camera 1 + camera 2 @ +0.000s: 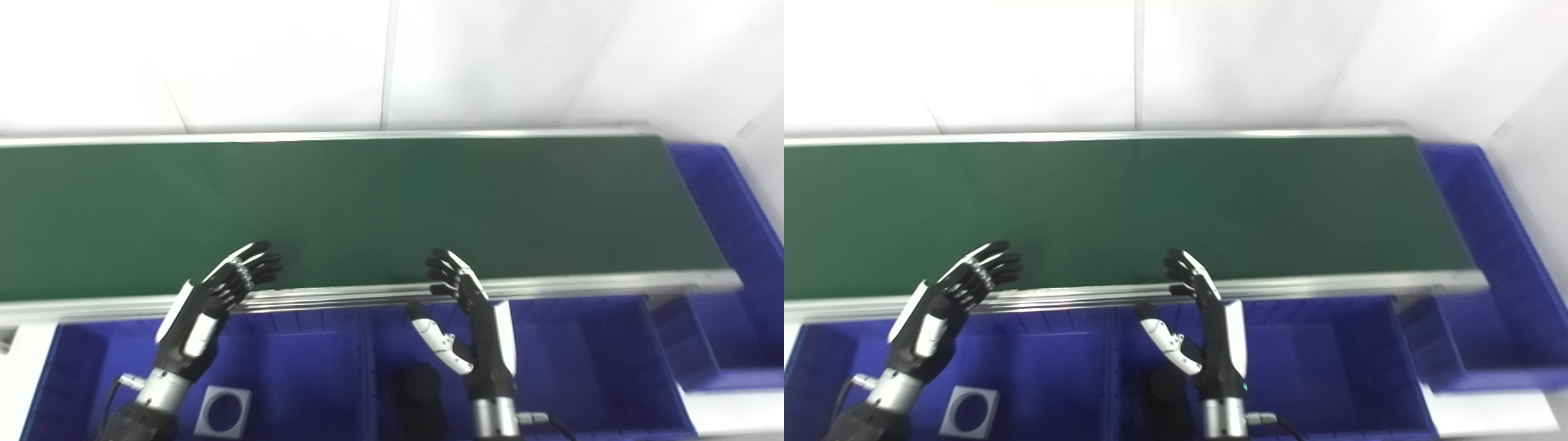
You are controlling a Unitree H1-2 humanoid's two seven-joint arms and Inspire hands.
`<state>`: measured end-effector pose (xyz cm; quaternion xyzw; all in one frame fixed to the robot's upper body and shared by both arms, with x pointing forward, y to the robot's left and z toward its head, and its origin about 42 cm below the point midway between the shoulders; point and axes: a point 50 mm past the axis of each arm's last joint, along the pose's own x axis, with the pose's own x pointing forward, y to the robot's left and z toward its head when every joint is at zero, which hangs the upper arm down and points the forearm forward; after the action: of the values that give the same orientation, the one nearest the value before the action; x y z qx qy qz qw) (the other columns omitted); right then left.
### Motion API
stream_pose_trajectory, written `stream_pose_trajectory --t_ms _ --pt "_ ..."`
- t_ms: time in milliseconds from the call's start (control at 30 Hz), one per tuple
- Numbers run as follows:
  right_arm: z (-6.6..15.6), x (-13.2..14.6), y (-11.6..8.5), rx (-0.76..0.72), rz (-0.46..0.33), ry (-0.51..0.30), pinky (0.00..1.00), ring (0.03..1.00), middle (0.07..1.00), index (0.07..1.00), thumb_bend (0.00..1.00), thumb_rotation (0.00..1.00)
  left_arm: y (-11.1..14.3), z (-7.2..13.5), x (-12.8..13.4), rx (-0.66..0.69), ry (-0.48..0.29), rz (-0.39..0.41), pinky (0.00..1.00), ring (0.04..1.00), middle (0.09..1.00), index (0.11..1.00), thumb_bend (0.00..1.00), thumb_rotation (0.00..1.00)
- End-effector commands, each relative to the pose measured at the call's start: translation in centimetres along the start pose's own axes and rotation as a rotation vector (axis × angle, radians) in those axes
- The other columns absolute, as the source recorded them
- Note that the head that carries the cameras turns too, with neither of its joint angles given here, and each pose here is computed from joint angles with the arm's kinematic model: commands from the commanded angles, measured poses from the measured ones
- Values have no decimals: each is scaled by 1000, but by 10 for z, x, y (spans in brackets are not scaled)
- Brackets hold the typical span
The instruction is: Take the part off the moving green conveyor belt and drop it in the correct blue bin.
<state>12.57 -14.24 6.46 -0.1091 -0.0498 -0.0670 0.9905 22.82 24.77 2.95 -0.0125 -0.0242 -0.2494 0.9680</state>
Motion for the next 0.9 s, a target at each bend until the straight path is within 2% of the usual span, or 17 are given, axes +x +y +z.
stream_pose_trajectory --t_ms 0,233,433,667,867 --pt "22 3 37 98 -29 -26 657 754 787 830 521 562 10 10 7 30 -57 -16 785 789 809 857 725 922" --pt "24 0 33 105 -36 -26 660 753 785 823 548 584 8 10 7 37 -57 -27 762 778 795 845 745 894" --pt "24 -1 23 107 -9 -40 661 751 786 821 532 569 -3 17 3 41 -65 2 751 768 787 833 737 879" --pt "32 5 9 119 98 -58 669 758 794 833 495 601 -23 29 -8 51 -91 66 753 770 791 841 734 883" --pt "41 19 8 154 228 -65 665 747 790 840 519 567 -37 38 -23 67 -91 155 751 772 797 842 748 875"
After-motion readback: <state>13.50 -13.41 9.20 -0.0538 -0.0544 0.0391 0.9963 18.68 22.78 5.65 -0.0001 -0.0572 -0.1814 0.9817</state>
